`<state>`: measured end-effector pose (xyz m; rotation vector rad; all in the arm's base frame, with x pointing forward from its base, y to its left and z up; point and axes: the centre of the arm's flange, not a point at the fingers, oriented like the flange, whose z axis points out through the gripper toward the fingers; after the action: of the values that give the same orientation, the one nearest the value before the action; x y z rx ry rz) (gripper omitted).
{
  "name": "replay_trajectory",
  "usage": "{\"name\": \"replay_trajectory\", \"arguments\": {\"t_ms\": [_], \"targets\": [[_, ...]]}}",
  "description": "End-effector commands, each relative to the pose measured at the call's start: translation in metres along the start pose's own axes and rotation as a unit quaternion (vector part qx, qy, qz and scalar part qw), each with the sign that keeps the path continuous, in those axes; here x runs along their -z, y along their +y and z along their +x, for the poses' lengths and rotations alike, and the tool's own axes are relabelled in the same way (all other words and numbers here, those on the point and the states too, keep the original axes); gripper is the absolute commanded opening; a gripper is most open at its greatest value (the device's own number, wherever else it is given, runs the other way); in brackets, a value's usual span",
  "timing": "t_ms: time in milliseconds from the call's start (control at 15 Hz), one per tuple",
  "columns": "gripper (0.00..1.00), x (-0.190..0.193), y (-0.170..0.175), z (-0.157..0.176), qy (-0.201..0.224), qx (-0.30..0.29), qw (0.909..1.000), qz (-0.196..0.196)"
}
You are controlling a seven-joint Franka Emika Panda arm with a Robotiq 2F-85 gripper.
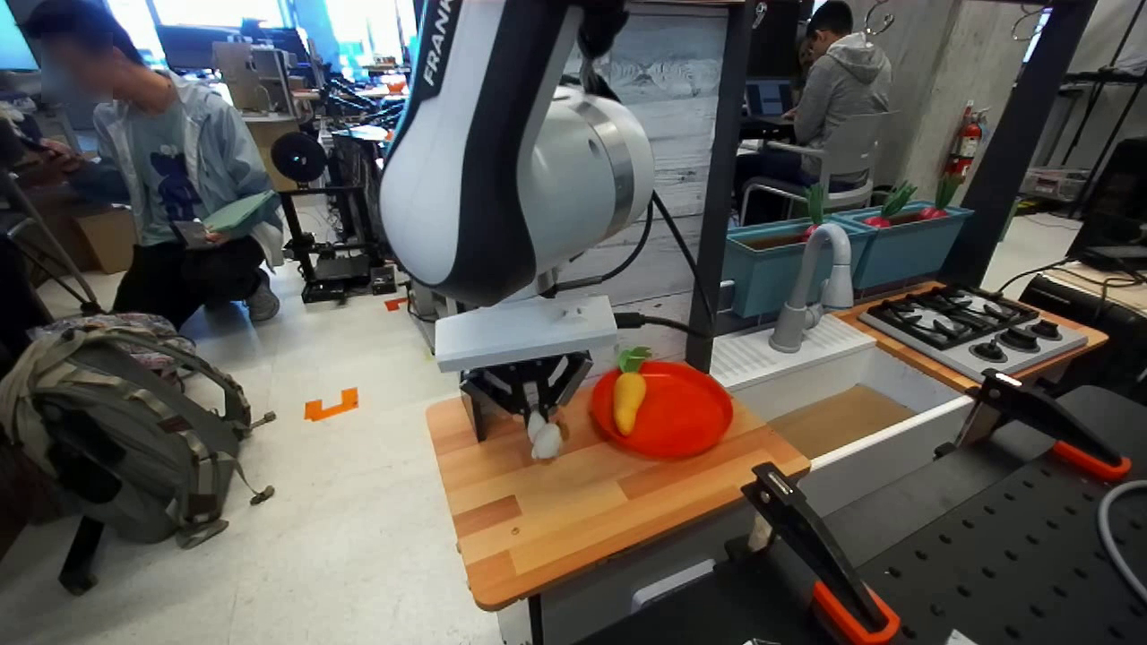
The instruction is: Pick up the carrot plush toy and put it on the plate, then move the animal plush toy
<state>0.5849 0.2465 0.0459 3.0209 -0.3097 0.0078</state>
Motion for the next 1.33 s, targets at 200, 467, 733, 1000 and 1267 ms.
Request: {"name": "replay_trajectory", "arguments": {"t_ms": [200,467,733,1000,1267], "targets": [[0.03,-0.014,-0.004,-0.039,-0.024,0.061,0.9974,-0.031],[0.03,-0.035,0.003,-0.035,-0.038,0.054,0.9965,-0.051],[0.39,-0.042,0.011,-0.033,-0.047,0.048,0.9959,-0.062],[0.67,-0.043,0.013,-0.028,-0.051,0.043,0.9956,-0.066],[0.97,-0.039,0.013,-0.025,-0.052,0.04,0.9955,-0.069]]}}
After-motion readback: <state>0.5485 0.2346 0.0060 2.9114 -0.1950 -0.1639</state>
